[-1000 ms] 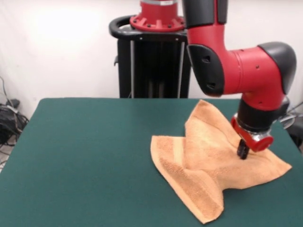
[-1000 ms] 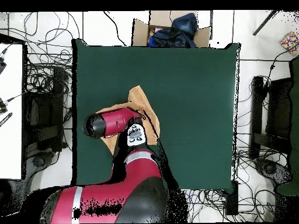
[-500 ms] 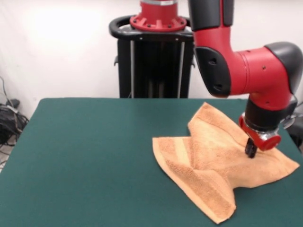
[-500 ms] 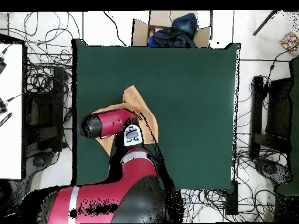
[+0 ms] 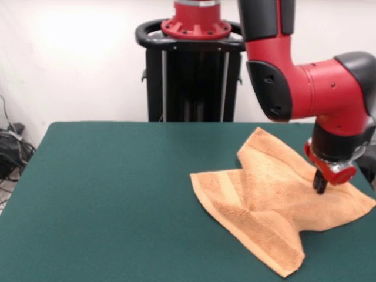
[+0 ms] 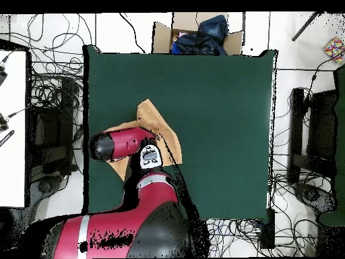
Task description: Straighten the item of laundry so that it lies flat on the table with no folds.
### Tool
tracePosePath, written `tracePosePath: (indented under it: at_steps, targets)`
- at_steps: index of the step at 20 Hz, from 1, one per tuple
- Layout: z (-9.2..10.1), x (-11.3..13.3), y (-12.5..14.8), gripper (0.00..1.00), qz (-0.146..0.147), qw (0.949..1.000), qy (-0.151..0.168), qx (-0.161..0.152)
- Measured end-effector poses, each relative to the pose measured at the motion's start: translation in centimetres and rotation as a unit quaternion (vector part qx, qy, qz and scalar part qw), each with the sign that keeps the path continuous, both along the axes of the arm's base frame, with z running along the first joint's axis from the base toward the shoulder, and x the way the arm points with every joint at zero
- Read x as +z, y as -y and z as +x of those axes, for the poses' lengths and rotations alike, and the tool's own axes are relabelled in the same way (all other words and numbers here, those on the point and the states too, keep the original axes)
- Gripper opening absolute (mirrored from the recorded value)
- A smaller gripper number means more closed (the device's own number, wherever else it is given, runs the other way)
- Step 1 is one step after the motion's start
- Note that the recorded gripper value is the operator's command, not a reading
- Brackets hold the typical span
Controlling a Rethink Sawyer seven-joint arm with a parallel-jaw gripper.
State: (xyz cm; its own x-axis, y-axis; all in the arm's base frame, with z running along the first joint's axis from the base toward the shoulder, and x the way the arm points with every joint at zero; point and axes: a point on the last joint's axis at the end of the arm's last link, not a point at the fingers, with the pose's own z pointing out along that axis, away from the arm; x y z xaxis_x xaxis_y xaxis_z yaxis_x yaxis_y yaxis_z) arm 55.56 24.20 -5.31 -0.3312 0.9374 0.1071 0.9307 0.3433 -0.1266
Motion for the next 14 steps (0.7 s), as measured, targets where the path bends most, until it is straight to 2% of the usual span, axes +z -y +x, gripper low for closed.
tracePosePath:
  at_steps: [14]
  targets:
    - [-4.0,0.3,-5.7,0.00,0.021,0.9992,-0.031,0.014]
